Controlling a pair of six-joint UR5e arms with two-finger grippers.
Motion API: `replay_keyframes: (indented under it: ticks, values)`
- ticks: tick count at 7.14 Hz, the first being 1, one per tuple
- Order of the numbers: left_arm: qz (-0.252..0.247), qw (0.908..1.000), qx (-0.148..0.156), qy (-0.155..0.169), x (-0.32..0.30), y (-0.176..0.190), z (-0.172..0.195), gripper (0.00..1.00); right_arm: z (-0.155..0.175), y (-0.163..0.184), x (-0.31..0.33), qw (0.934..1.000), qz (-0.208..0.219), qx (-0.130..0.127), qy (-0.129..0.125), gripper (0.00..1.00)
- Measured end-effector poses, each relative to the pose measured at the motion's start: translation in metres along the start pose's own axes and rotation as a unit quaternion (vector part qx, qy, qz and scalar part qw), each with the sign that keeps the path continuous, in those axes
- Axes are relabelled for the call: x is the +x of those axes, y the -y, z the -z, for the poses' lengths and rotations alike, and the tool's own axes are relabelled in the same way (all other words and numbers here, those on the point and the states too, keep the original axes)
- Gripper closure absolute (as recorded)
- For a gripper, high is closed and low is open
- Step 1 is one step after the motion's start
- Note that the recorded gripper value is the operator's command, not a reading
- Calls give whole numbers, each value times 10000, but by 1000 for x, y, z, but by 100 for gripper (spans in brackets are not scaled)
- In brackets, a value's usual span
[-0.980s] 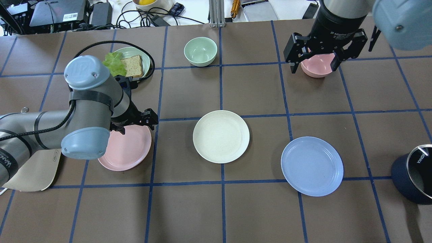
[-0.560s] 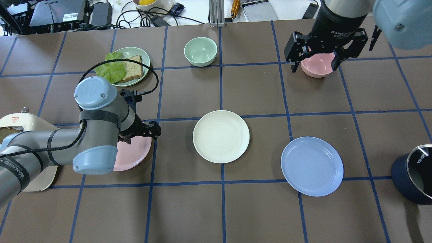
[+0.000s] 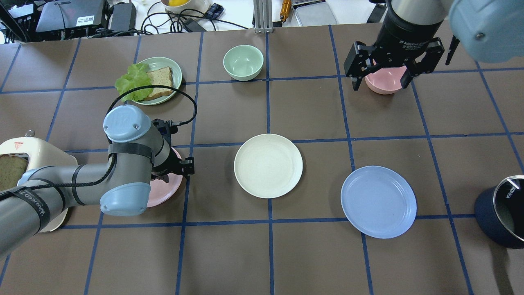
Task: Stack three plates with pink and blue
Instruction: 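Move the left gripper down to the pink plate and grasp its rim, then lift the pink plate toward the cream plate while the right gripper reaches the blue plate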
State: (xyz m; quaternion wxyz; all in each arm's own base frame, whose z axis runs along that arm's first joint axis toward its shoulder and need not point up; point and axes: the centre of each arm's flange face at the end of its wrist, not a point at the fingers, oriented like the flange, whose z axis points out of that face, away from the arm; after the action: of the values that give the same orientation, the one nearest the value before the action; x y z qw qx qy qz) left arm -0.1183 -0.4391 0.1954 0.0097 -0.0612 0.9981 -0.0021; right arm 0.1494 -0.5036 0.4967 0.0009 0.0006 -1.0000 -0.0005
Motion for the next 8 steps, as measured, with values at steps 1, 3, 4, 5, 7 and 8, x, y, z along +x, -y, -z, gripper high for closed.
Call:
replay_keyframes:
  ticks: [1, 3, 4, 5, 7, 8]
  values:
    - [-66, 10000, 6, 8, 0, 2, -3, 72, -1, 0, 0, 10000, -1, 1, -19, 0]
    - [-316, 9994, 104, 8, 1, 8, -9, 98, -7, 3, 0, 10000, -1, -72, -28, 0]
    - [-403, 9991, 156, 7, 2, 10, -12, 100, -12, 6, 1, 9999, -8, -133, -32, 0]
    - [-448, 9988, 188, 6, 2, 13, -14, 100, -15, 9, 4, 9999, -16, -163, -37, 0]
    - [-526, 9982, 292, 9, 6, 20, -8, 100, -18, 13, 18, 9998, 2, -198, -52, 4]
    - [-612, 9972, 418, 105, 13, 26, 1, 100, -26, 15, 35, 9995, 155, -278, -79, 2]
